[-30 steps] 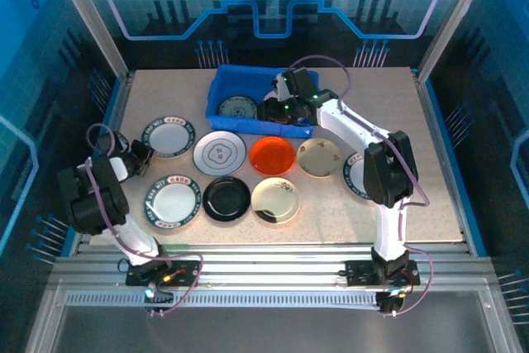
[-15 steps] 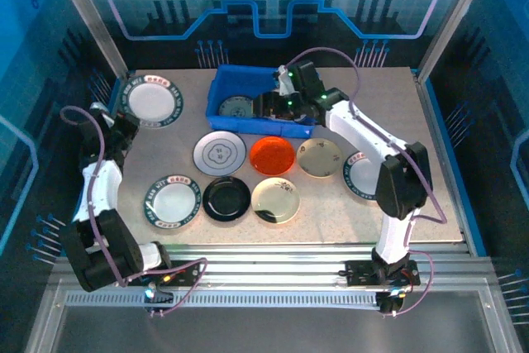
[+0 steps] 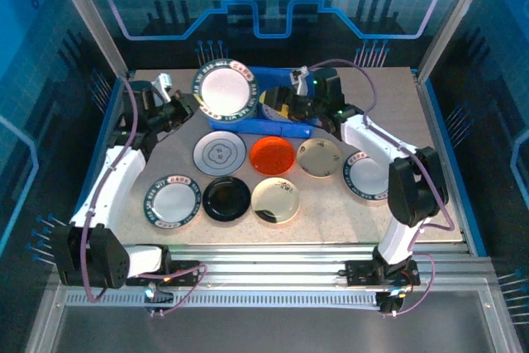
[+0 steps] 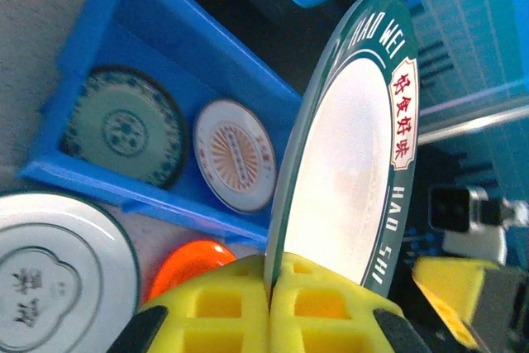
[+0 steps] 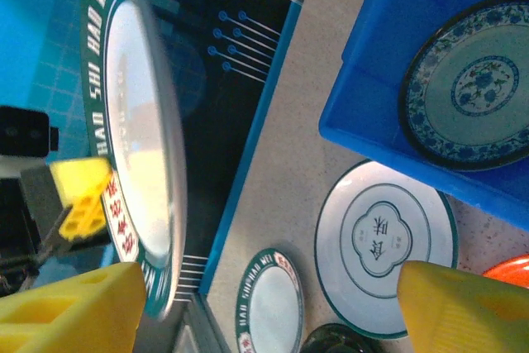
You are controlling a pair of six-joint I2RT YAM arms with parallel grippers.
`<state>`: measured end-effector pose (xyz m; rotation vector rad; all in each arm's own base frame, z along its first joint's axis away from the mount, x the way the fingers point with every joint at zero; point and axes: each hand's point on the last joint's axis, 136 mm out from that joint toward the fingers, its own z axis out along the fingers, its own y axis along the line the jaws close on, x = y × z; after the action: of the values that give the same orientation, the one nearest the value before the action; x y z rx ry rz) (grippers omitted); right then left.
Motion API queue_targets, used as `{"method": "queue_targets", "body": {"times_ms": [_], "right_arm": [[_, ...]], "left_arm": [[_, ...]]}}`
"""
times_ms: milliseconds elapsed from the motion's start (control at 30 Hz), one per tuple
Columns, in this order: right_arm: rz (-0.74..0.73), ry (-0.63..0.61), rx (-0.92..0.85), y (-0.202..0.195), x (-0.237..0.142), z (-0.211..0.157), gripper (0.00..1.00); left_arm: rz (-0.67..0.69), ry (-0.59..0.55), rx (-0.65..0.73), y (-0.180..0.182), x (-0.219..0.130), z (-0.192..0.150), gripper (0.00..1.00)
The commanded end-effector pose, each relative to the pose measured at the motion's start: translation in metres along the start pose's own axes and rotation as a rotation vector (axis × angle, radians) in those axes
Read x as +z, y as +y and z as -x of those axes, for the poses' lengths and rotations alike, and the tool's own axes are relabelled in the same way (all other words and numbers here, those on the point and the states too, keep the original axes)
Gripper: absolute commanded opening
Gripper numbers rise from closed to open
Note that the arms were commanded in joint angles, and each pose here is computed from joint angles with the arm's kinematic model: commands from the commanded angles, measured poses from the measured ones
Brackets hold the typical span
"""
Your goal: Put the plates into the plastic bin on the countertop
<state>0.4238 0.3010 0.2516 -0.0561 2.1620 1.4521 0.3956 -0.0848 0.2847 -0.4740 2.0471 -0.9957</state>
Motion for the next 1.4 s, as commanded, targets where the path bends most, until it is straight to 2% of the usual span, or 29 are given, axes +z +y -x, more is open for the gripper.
{"method": "queue_targets", "body": {"times_ms": [0, 100, 167, 233, 267, 300, 333, 467, 533, 567, 600, 700, 733, 767, 867, 900, 967, 1000, 1033, 1167, 1367], "right_arm": [[0.128, -0.035, -0.010, 0.022, -0.005, 0.015, 0.81], [0.140, -0.035, -0.005, 0.020, -0.004, 0.015, 0.79], [0.142, -0.027, 0.002, 0.018, -0.002, 0.013, 0.73], [0.141, -0.021, 0.020, 0.013, 0.001, 0.011, 0.53], [0.140, -0.016, 0.029, 0.011, 0.003, 0.010, 0.37], [0.140, -0.013, 0.036, 0.009, 0.004, 0.009, 0.12], [0.134, -0.011, 0.046, 0.006, 0.005, 0.008, 0.00], [0.118, -0.017, 0.065, 0.001, 0.003, 0.005, 0.00], [0.115, -0.013, 0.067, 0.001, 0.001, 0.004, 0.00], [0.116, -0.013, 0.070, 0.001, 0.000, 0.004, 0.00], [0.121, -0.012, 0.070, 0.002, -0.001, 0.003, 0.00], [0.144, -0.004, 0.077, 0.005, -0.003, 0.001, 0.00], [0.145, -0.002, 0.086, 0.004, -0.002, 0.000, 0.00], [0.144, -0.005, 0.094, 0.004, -0.003, -0.001, 0.00], [0.120, -0.009, 0.096, -0.002, -0.006, -0.002, 0.00], [0.102, -0.013, 0.100, -0.005, -0.008, -0.001, 0.18], [0.055, -0.034, 0.108, -0.015, -0.016, 0.002, 0.47], [0.017, -0.053, 0.115, -0.023, -0.022, 0.005, 0.59], [-0.028, -0.064, 0.130, -0.033, -0.028, 0.006, 0.64], [-0.159, -0.168, 0.174, -0.070, -0.066, 0.021, 0.69], [-0.320, -0.316, 0.152, -0.094, -0.126, 0.038, 0.69]], "left_arm": [[-0.038, 0.065, 0.022, -0.018, 0.008, -0.013, 0.00], [-0.062, 0.110, 0.018, -0.025, 0.018, -0.026, 0.00], [-0.081, 0.130, 0.011, -0.029, 0.024, -0.032, 0.00], [-0.094, 0.149, 0.014, -0.033, 0.028, -0.037, 0.00], [-0.096, 0.155, 0.017, -0.034, 0.030, -0.039, 0.00], [-0.096, 0.160, 0.018, -0.035, 0.031, -0.041, 0.00], [-0.097, 0.162, 0.021, -0.035, 0.031, -0.041, 0.00], [-0.090, 0.171, 0.019, -0.034, 0.036, -0.041, 0.00], [-0.089, 0.177, 0.010, -0.032, 0.040, -0.041, 0.28], [-0.093, 0.179, -0.003, -0.032, 0.043, -0.041, 0.35], [-0.104, 0.182, -0.012, -0.032, 0.045, -0.042, 0.37], [-0.124, 0.191, -0.025, -0.033, 0.051, -0.044, 0.27], [-0.124, 0.192, -0.025, -0.033, 0.053, -0.045, 0.16], [-0.121, 0.193, -0.031, -0.032, 0.054, -0.046, 0.00], [-0.121, 0.186, -0.043, -0.029, 0.056, -0.047, 0.00], [-0.119, 0.179, -0.042, -0.029, 0.056, -0.045, 0.00], [-0.109, 0.168, -0.036, -0.028, 0.058, -0.042, 0.00], [-0.105, 0.158, -0.028, -0.030, 0.059, -0.038, 0.00], [-0.106, 0.150, -0.020, -0.031, 0.061, -0.034, 0.00], [-0.095, 0.124, 0.010, -0.038, 0.071, -0.020, 0.00], [-0.046, 0.127, 0.066, -0.037, 0.105, -0.013, 0.00]]}}
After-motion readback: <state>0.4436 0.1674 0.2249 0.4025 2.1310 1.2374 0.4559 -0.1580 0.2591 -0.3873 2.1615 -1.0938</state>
